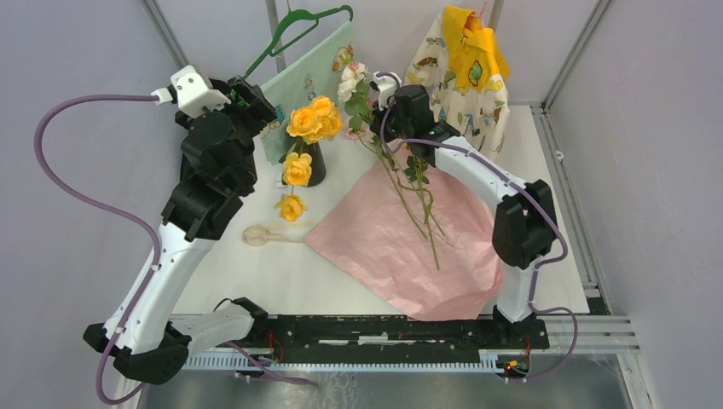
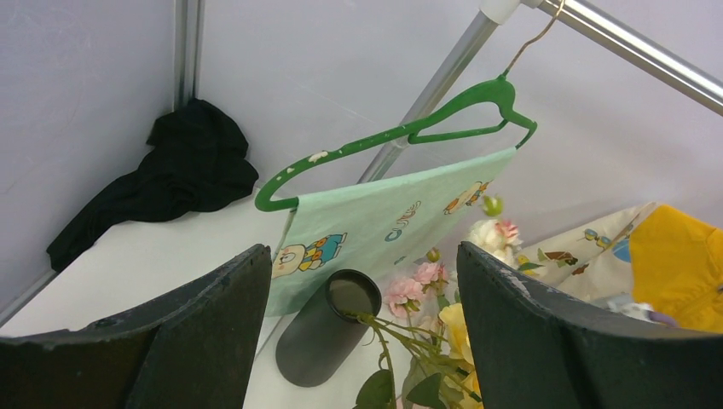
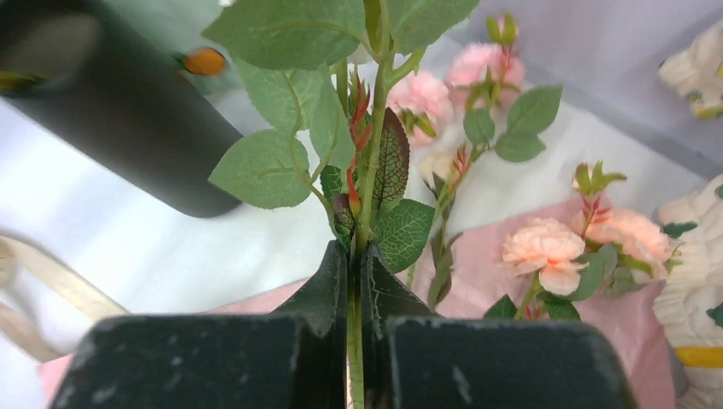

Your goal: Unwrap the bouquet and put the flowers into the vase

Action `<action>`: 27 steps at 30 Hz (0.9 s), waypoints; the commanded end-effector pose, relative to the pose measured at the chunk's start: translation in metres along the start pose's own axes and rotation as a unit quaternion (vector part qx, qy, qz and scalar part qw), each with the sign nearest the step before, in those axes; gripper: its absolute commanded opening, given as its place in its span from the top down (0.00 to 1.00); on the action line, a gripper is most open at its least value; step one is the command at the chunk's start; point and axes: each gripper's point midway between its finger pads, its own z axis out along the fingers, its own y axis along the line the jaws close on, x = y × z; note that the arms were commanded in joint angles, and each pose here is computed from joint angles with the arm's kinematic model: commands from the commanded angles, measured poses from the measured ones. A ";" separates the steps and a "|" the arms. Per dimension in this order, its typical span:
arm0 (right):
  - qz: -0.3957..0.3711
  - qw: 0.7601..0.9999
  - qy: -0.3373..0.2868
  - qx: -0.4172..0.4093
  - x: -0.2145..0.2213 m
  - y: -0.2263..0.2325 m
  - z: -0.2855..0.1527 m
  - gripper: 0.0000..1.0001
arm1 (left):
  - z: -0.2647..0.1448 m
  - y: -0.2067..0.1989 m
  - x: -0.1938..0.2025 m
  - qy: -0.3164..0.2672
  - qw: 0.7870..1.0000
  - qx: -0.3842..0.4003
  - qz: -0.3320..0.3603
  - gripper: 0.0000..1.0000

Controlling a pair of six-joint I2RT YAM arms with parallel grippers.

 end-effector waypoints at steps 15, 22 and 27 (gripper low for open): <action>0.031 0.770 -0.589 -0.243 -0.245 0.079 -0.251 1.00 | -0.011 0.011 -0.021 -0.024 0.998 -0.011 -0.050 0.14; 0.077 0.679 -0.671 -0.288 -0.304 0.073 -0.261 1.00 | -0.017 0.024 -0.026 -0.030 0.998 -0.029 -0.049 0.14; 0.111 0.646 -0.697 -0.290 -0.345 0.062 -0.245 1.00 | -0.020 0.034 -0.027 -0.037 0.997 -0.045 -0.044 0.14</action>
